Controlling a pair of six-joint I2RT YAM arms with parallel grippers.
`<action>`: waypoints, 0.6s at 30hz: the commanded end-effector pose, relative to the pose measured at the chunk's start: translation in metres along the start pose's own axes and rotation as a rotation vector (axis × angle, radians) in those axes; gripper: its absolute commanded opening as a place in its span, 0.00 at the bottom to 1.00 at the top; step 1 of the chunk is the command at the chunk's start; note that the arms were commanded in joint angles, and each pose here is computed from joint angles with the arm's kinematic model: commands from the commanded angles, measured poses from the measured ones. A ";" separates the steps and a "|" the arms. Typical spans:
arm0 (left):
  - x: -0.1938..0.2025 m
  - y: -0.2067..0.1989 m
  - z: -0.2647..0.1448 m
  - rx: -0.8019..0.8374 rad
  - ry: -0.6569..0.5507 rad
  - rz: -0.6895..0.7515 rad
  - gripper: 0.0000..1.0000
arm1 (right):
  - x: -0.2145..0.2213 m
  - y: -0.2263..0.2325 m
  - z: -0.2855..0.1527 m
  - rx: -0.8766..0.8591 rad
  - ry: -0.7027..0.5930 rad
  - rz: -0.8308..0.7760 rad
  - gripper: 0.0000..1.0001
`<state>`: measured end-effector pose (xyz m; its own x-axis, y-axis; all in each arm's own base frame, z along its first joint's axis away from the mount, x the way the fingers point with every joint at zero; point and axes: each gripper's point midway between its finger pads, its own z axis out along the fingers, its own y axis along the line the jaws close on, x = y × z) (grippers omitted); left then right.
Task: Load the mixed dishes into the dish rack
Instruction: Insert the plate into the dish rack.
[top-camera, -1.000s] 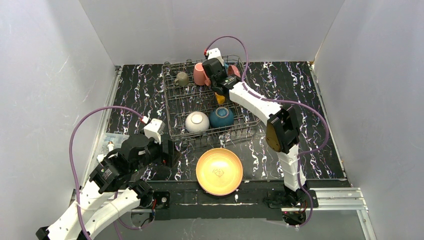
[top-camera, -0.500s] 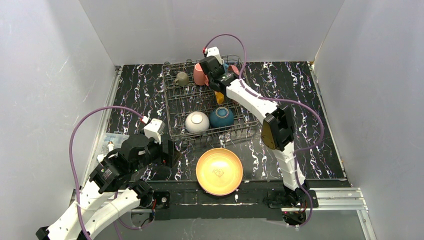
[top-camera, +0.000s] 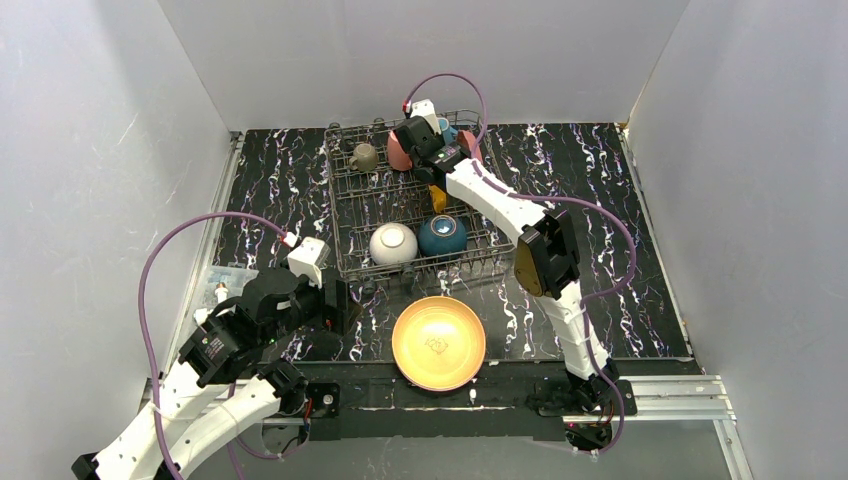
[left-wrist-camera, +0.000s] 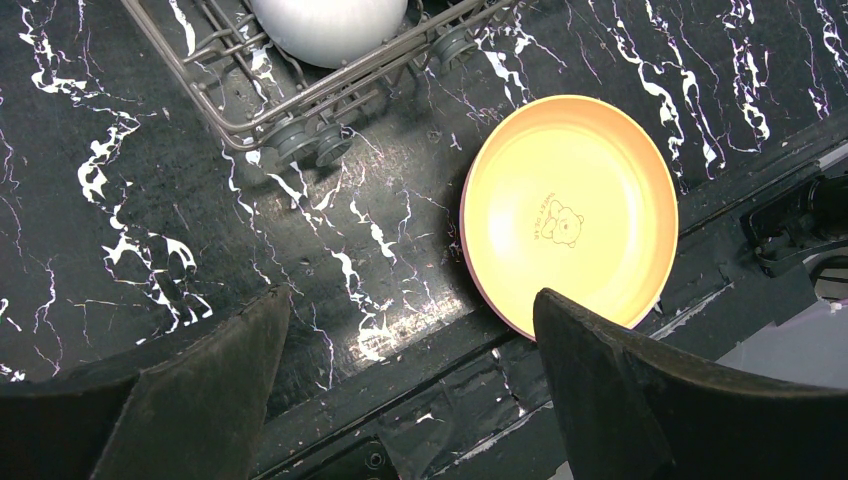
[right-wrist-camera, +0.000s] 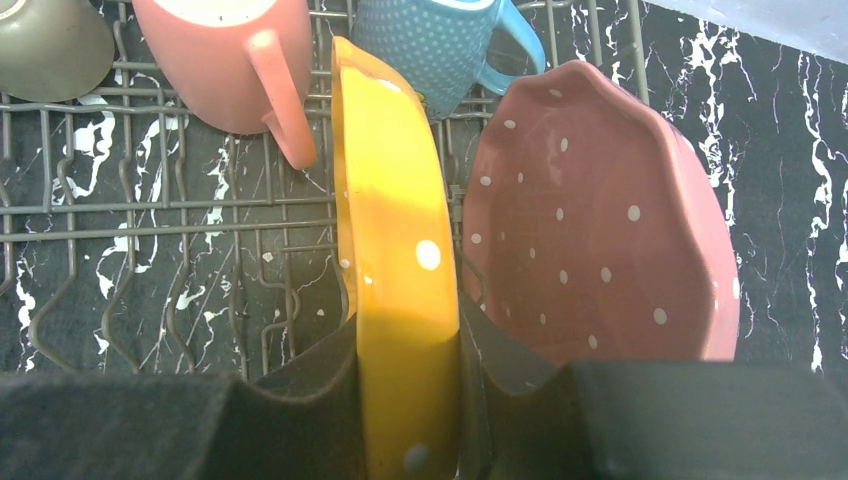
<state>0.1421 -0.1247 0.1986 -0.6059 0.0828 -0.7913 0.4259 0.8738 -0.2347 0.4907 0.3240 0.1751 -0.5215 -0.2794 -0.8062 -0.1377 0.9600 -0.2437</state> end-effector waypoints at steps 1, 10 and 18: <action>0.000 0.003 0.000 -0.013 -0.003 0.013 0.91 | 0.027 0.018 0.001 -0.028 0.072 0.052 0.01; 0.000 0.004 0.000 -0.016 -0.005 0.012 0.93 | 0.034 0.019 -0.002 -0.031 0.076 0.061 0.14; 0.000 0.004 0.000 -0.017 -0.004 0.013 0.93 | 0.019 0.014 -0.009 -0.030 0.042 0.077 0.39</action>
<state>0.1422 -0.1246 0.1986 -0.6050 0.0844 -0.7918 0.4269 0.8738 -0.2330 0.4900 0.3252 0.1740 -0.5097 -0.2605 -0.8200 -0.1194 0.9652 -0.2325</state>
